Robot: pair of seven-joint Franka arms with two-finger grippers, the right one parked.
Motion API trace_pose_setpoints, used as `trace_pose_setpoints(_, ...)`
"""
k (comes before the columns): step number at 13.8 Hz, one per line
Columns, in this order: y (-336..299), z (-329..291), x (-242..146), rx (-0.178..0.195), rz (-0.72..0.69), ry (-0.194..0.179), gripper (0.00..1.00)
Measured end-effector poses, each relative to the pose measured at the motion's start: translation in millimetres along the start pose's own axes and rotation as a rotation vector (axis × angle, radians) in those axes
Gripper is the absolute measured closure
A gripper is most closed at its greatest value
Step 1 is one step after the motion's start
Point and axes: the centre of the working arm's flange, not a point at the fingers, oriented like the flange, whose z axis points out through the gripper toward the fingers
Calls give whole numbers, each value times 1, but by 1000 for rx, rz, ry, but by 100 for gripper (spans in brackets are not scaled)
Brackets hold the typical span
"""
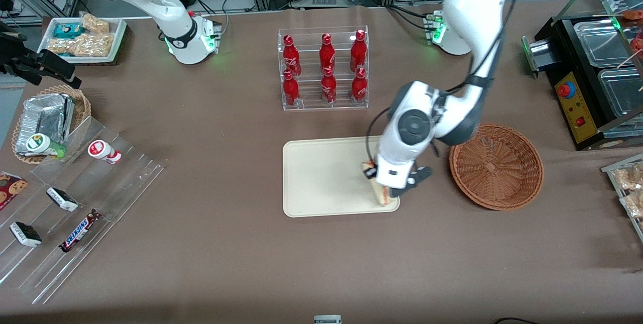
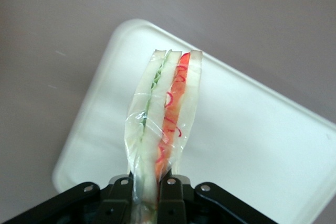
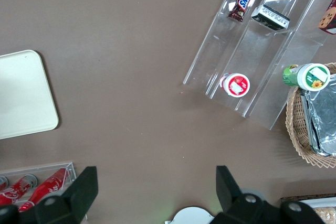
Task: Place sandwich from basket to tray
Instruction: 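Lift the sandwich and carry it over the cream tray, then lower the sandwich onto the tray and open the left gripper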
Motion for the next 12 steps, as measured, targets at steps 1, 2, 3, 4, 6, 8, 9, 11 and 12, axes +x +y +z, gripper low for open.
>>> trace_pose_setpoints(1, 12, 9, -15, -12, 28, 8, 85)
trace_pose_setpoints(2, 24, 18, -28, -18, 53, 12, 85)
trace_pose_setpoints(3, 34, 26, -39, -19, 75, 13, 85)
trace_pose_setpoints(4, 43, 33, -48, -19, 91, 13, 85)
trace_pose_setpoints(6, 56, 43, -60, -18, 129, 15, 85)
trace_pose_setpoints(8, 60, 46, -65, -16, 183, 15, 85)
trace_pose_setpoints(9, 60, 46, -65, -13, 207, 14, 85)
trace_pose_setpoints(11, 59, 47, -63, -5, 239, 12, 85)
trace_pose_setpoints(12, 58, 49, -63, 0, 244, 9, 85)
